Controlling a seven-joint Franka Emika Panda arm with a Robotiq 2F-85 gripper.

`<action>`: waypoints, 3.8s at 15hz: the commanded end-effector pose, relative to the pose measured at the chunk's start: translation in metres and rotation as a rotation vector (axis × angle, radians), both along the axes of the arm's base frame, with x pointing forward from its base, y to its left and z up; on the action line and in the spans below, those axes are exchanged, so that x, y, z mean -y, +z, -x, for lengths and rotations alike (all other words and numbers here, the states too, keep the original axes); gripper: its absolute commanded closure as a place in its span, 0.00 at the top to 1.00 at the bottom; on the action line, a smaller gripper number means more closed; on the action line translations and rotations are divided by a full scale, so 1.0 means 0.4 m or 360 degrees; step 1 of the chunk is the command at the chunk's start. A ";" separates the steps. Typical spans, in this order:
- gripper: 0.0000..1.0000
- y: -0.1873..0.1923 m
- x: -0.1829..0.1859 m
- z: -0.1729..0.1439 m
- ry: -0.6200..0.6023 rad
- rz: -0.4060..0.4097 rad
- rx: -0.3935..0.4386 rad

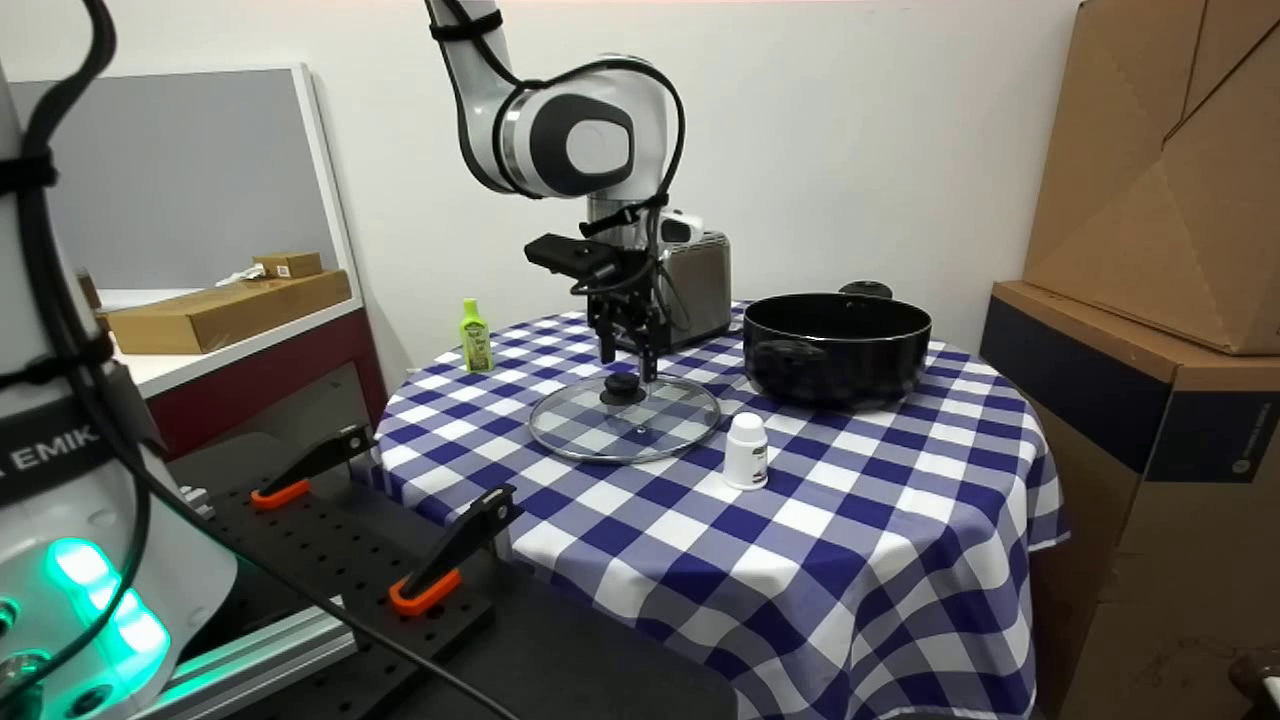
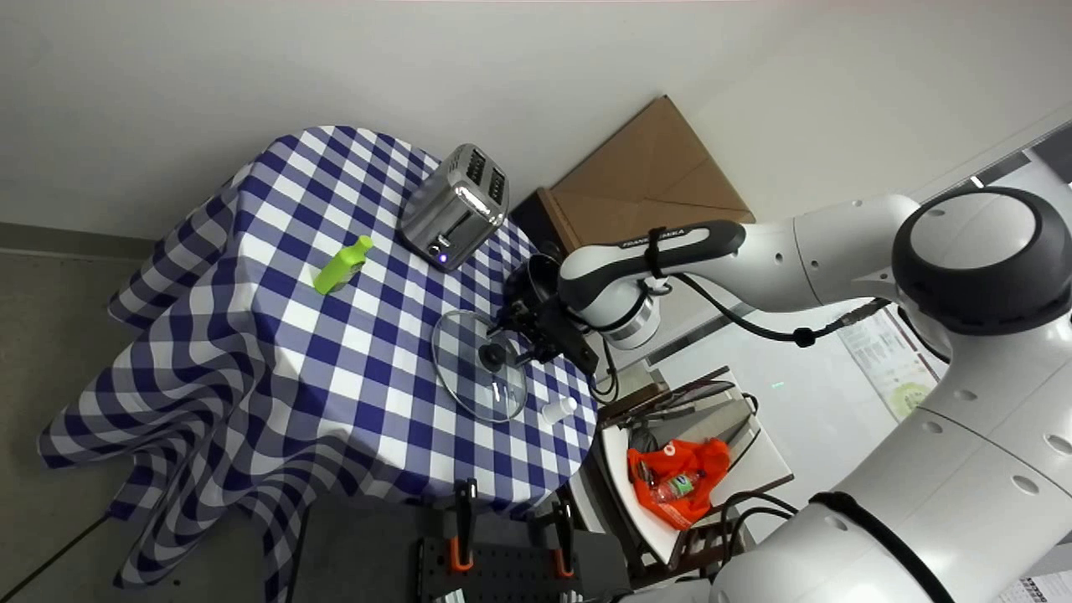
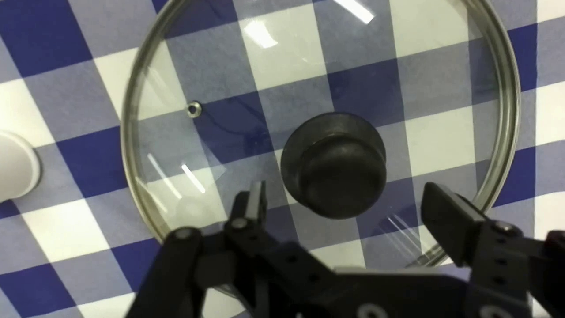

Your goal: Put the glass lid on the black pot.

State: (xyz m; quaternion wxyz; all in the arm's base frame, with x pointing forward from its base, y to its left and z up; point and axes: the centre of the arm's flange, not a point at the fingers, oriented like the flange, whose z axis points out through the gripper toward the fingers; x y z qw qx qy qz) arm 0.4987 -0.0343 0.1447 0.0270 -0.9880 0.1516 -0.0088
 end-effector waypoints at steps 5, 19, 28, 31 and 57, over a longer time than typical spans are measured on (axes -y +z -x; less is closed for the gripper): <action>0.28 -0.046 -0.019 -0.056 0.0024 0.0022 0.0007; 0.56 -0.019 -0.020 -0.039 0.0024 0.0011 -0.0027; 0.70 -0.021 -0.065 -0.027 0.0073 -0.0008 -0.0115; 0.59 -0.027 -0.065 -0.019 0.0077 0.0016 -0.0183; 0.25 0.611 0.178 -0.200 -0.0117 -0.0001 0.0040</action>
